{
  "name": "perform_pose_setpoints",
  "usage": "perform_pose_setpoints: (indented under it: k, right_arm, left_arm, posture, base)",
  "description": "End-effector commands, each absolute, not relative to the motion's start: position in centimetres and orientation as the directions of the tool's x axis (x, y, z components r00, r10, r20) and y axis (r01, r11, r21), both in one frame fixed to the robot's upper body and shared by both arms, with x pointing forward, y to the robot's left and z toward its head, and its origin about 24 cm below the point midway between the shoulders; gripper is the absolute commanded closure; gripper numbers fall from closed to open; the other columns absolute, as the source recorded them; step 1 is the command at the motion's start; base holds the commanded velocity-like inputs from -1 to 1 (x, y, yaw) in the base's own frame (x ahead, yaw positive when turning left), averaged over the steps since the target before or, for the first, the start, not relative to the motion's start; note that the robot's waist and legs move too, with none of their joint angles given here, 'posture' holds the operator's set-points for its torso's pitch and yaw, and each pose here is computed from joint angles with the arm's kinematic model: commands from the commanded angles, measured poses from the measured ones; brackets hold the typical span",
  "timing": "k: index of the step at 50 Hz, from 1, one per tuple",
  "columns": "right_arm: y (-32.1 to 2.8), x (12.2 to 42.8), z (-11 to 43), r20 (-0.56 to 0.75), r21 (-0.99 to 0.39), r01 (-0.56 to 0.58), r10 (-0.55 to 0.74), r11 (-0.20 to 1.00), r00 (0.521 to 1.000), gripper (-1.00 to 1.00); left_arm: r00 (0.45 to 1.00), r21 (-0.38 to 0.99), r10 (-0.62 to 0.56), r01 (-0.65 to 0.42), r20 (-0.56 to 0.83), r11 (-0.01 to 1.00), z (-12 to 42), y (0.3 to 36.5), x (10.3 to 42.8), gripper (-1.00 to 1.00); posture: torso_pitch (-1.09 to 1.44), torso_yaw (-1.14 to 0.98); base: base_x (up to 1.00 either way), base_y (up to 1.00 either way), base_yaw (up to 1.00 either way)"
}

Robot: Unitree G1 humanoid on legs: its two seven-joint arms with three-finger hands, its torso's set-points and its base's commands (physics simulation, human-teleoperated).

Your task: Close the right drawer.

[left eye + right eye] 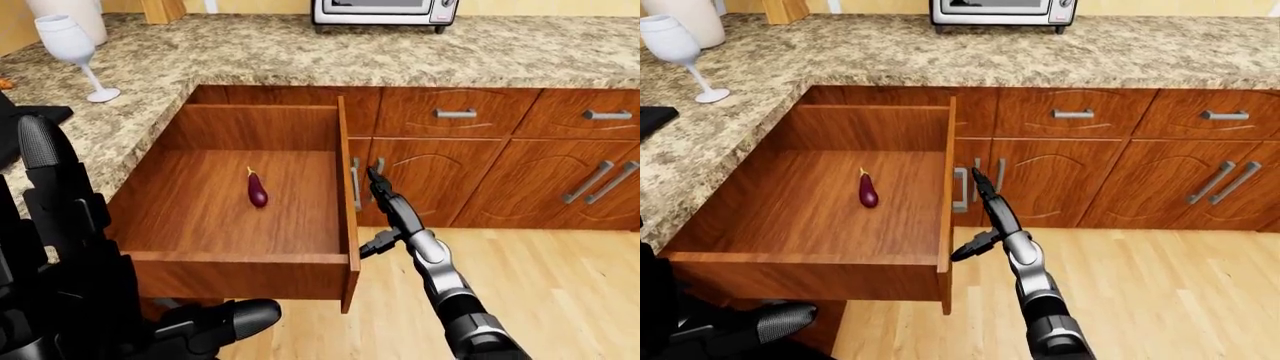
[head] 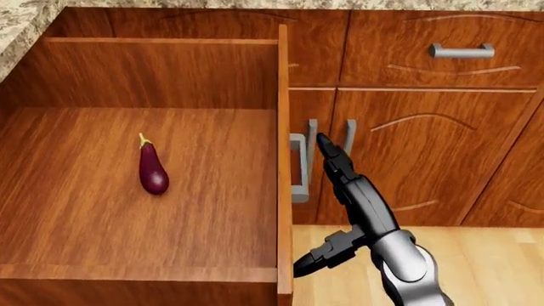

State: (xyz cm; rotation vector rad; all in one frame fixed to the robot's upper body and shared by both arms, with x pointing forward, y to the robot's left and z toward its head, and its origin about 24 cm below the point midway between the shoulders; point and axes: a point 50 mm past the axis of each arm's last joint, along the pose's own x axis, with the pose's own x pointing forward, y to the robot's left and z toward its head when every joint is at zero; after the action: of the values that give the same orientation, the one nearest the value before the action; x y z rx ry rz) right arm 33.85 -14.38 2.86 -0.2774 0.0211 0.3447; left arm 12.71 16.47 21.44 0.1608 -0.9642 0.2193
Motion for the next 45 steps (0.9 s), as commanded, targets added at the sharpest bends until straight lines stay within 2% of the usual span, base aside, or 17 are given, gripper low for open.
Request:
perform_pose_setpoints:
  k: [1, 45]
  right_arm:
    - [-13.0, 34.8, 5.5, 0.055, -0.284, -0.352, 0.382, 0.892, 0.923, -1.0]
    - [-8.4, 35.4, 5.4, 0.017, -0.323, -0.481, 0.514, 0.815, 0.858, -1.0]
  left_arm:
    - [0.505, 0.03, 0.106, -0.255, 0.857, 0.967, 22.2, 16.4, 12.1, -1.0]
    - [0.504, 0.024, 0.114, -0.258, 0.856, 0.966, 22.2, 16.6, 12.1, -1.0]
  posture:
    - [0.0, 0.0]
    - [0.0, 0.0]
  base:
    - [0.0, 0.0, 0.0]
    - [0.0, 0.0, 0.0]
